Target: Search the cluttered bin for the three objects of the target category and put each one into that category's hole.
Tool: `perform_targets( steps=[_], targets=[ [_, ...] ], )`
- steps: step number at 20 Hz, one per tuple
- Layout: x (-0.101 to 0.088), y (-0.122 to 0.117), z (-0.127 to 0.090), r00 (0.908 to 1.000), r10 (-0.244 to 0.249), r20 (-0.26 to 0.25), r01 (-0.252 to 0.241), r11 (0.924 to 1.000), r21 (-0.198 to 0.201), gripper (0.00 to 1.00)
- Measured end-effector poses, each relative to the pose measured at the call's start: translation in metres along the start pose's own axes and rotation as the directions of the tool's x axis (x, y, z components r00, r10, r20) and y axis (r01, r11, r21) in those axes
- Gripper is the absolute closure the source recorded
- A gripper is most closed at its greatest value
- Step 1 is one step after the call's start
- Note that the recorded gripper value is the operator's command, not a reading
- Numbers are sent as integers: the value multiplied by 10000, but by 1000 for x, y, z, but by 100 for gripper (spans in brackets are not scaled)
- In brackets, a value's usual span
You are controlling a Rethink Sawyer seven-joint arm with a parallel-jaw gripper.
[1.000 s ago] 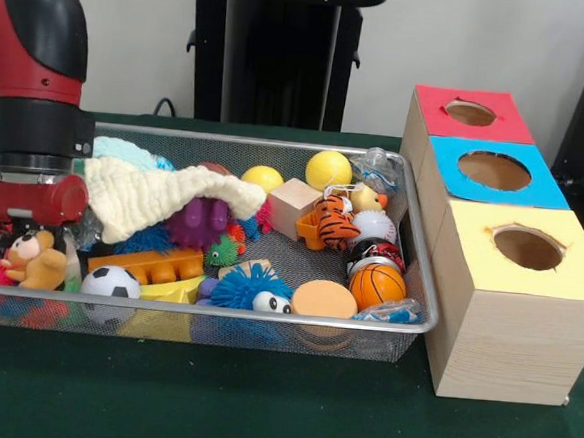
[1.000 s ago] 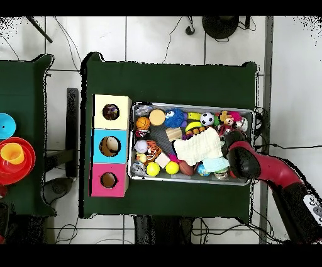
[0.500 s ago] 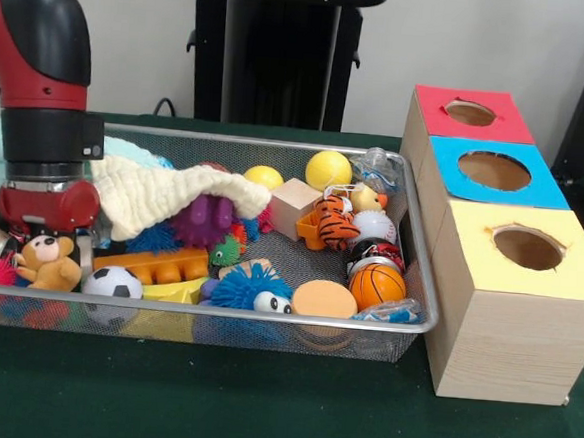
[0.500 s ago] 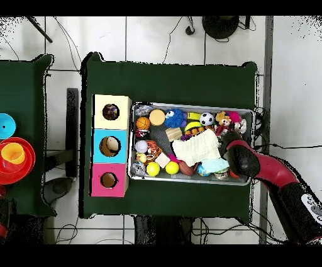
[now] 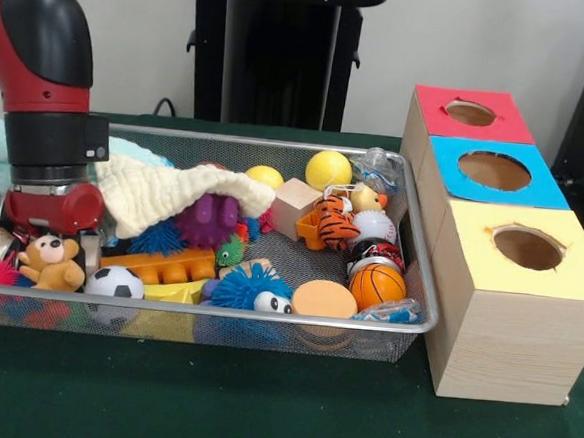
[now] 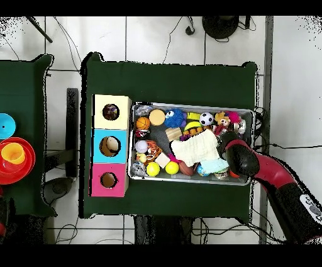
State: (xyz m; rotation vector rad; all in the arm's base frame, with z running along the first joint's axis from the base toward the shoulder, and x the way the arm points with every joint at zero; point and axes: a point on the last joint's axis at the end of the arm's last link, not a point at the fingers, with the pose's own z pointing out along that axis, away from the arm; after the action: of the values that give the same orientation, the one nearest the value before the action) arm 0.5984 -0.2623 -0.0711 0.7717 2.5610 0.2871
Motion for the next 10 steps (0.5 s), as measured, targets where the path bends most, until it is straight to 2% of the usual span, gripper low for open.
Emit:
perform_targets(
  steps=[10],
  targets=[
    [4, 0, -2, 9968, 750, -269, -751, 9972, -2, 0]
  ],
)
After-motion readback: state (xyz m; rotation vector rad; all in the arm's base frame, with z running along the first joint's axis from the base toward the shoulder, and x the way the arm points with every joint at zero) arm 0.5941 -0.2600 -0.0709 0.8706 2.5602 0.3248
